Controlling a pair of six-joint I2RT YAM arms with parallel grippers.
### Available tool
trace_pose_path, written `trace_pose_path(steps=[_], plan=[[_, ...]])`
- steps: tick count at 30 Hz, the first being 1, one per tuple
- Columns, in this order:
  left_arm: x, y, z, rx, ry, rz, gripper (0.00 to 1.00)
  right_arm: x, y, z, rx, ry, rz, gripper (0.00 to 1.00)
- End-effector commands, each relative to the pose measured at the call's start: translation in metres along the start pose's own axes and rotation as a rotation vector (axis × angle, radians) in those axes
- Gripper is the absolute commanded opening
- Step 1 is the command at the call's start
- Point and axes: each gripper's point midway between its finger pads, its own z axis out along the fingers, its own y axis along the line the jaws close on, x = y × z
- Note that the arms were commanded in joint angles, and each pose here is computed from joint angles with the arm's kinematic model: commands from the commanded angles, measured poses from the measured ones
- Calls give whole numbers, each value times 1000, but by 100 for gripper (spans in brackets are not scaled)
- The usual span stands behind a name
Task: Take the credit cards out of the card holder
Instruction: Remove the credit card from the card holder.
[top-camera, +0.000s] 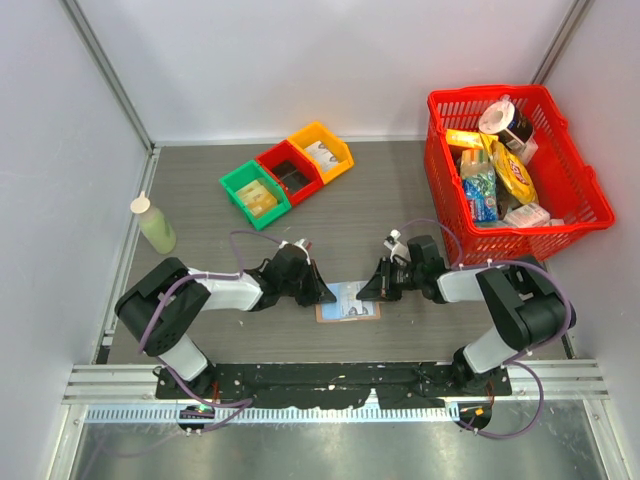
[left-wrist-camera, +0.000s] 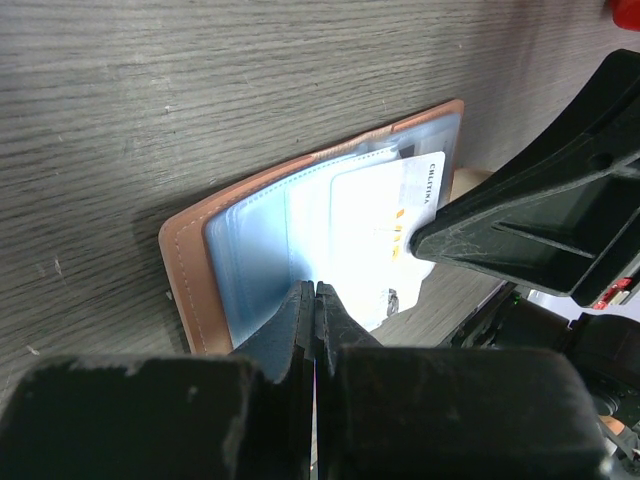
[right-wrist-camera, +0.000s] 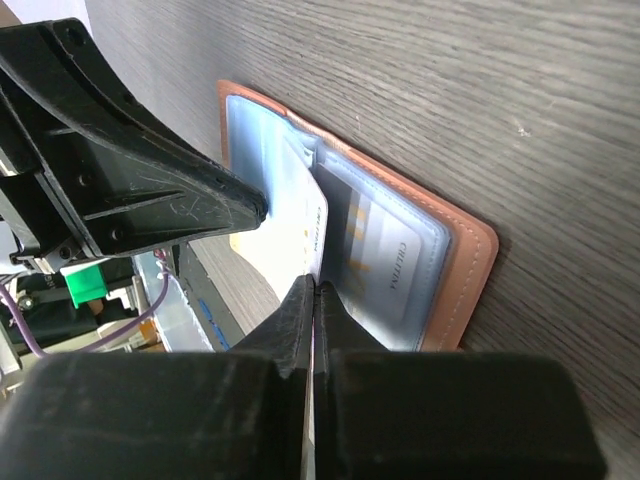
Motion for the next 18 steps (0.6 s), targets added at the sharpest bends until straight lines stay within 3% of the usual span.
trace_pose_path(steps=[1, 14, 18], plan=[[20, 47, -3, -156, 40, 1, 0, -13, 0, -6, 42, -47, -54, 1], [10, 33, -10, -137, 13, 51, 0, -27, 6, -52, 187, -112, -84, 1], [-11, 3, -24, -89, -43, 151, 14, -39, 31, -71, 184, -157, -149, 1]])
